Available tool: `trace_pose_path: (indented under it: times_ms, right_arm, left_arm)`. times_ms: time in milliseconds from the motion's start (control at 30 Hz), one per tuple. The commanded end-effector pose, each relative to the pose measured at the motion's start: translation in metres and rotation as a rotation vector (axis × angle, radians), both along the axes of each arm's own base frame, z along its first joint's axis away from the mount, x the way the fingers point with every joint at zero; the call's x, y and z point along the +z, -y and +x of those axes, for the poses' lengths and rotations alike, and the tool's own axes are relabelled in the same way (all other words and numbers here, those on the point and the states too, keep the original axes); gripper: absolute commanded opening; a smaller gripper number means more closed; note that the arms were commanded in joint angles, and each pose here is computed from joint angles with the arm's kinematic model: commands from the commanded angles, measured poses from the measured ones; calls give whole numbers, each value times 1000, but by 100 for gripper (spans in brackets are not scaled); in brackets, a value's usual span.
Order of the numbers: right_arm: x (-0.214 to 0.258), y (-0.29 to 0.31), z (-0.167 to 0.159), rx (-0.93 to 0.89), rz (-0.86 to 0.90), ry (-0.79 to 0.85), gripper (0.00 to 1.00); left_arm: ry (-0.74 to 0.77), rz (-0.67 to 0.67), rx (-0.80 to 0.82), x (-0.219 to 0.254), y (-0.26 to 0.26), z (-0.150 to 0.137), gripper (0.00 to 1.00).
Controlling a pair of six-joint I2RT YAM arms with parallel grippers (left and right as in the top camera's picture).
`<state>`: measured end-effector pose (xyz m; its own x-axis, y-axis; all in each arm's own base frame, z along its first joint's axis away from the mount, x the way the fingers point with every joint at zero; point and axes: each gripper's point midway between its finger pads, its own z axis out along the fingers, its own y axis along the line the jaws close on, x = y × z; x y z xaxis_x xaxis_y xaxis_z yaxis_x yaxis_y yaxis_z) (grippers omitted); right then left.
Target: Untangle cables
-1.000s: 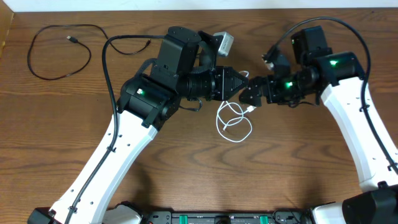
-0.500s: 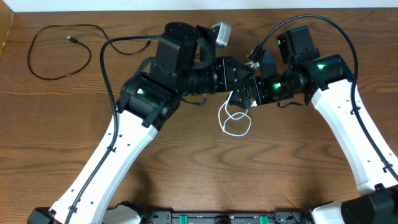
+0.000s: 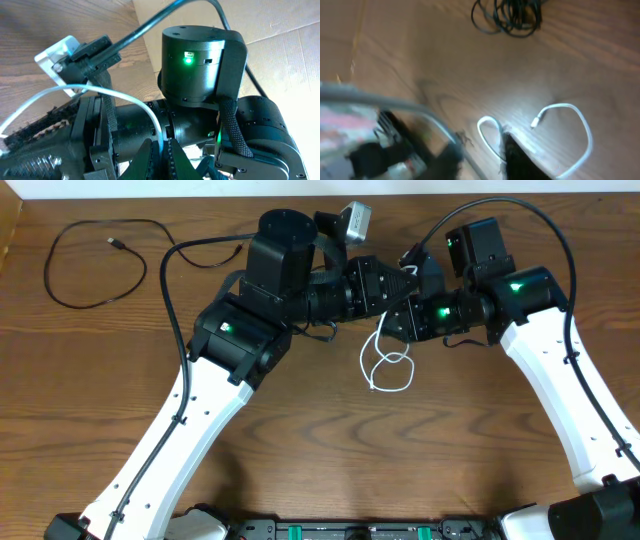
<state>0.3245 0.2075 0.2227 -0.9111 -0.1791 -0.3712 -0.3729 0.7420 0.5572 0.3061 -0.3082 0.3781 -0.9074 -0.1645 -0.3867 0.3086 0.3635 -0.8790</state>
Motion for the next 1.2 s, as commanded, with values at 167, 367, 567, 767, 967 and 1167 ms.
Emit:
trace_pose_path:
  times_ms: [167, 367, 567, 767, 967, 1167]
  right_arm:
    - [-8, 12, 6, -74, -75, -6, 1]
    - [-22, 43, 17, -272, -208, -47, 1]
    - [-25, 52, 19, -324, -227, -67, 1]
    - [-24, 52, 18, -350, -216, -86, 1]
    - [-25, 52, 18, -460, -183, -161, 1]
    - [-22, 45, 15, -494, -132, -217, 2]
  left_arm:
    - [7, -9, -15, 4, 0, -3, 8]
    - [22, 119, 43, -23, -12, 4, 8]
    - [-60, 439, 255, -87, -59, 19, 49]
    - [-79, 578, 218, -123, -67, 21, 69]
    - [-209, 690, 191, -174, -69, 23, 69]
    - [-317, 721, 127, -208, -62, 17, 69]
